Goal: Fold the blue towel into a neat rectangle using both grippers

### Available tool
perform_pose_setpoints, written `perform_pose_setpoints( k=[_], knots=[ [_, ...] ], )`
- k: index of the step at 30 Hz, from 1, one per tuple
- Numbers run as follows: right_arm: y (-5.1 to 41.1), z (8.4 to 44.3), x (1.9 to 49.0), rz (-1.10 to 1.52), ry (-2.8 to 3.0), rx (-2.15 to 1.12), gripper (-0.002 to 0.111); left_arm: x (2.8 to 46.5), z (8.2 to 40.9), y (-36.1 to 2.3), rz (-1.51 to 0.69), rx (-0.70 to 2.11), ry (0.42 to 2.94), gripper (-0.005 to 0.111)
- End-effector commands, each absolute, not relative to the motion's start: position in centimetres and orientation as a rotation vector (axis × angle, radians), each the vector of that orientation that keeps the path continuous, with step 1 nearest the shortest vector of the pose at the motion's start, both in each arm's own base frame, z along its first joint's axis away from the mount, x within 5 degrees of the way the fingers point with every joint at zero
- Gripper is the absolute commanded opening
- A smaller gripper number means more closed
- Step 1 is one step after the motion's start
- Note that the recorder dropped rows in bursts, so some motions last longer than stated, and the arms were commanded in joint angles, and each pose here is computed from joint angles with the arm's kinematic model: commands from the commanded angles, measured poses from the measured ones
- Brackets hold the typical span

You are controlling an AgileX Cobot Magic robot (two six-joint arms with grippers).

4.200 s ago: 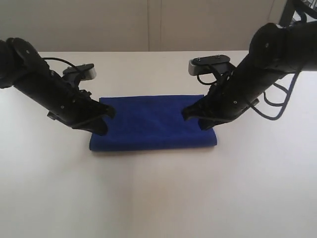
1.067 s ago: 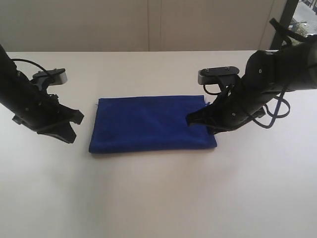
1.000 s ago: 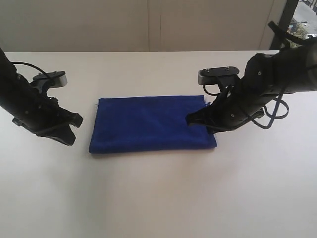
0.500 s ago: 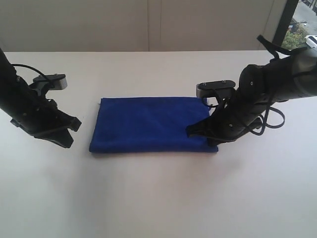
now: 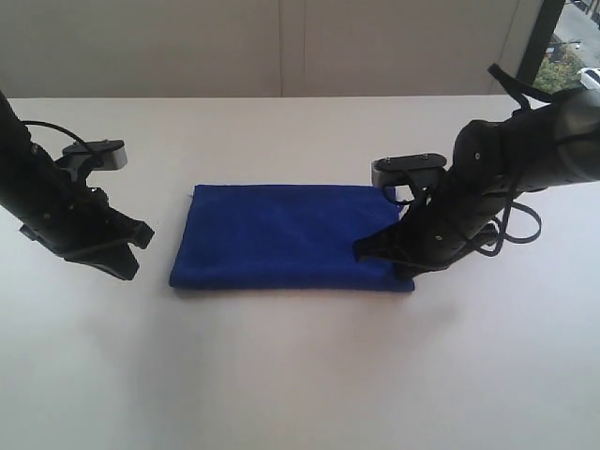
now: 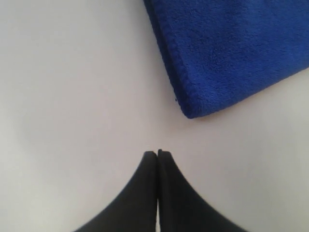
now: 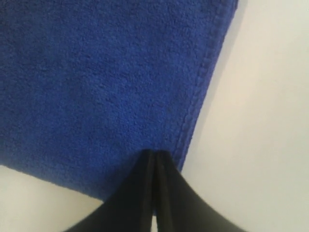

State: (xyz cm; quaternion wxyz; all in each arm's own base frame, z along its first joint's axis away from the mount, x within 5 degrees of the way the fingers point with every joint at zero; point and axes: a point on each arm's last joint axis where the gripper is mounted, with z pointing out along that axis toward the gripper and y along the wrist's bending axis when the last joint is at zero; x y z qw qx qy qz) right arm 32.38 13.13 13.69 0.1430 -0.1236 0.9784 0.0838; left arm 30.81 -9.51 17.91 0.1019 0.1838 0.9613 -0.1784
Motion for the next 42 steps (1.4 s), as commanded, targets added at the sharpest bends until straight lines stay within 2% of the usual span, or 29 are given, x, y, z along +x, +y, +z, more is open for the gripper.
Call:
perform_pose_setpoints(
  k=[1, 6, 11, 21, 25, 31, 42],
  knots=[
    [12.9, 16.3, 32.3, 0.262, 2.744, -0.301, 0.0, 30.5, 18.2, -9.5, -0.535, 0.55, 2.839, 0.0],
    [11.7, 19.7, 31.9, 0.289, 2.684, -0.206, 0.0, 30.1, 19.7, -9.2, -0.548, 0.501, 2.837, 0.0],
    [9.0, 21.6, 31.1, 0.278, 2.697, -0.121, 0.0, 29.6, 21.4, -7.5, -0.499, 0.378, 2.838, 0.0],
    [6.7, 25.3, 26.3, 0.21, 2.579, -0.204, 0.0, 27.2, 26.9, -6.7, -0.451, 0.382, 2.683, 0.0],
    [6.1, 27.5, 24.1, 0.22, 2.45, -0.196, 0.0, 25.1, 29.0, -6.4, -0.431, 0.394, 2.605, 0.0],
    [5.2, 30.9, 20.1, 0.227, 2.272, -0.197, 0.0, 21.8, 30.0, -5.8, -0.406, 0.383, 2.513, 0.0],
    [3.2, 32.8, 12.0, 0.236, 2.005, -0.191, 0.0, 14.7, 31.2, -4.5, -0.352, 0.348, 2.253, 0.0]
  ],
)
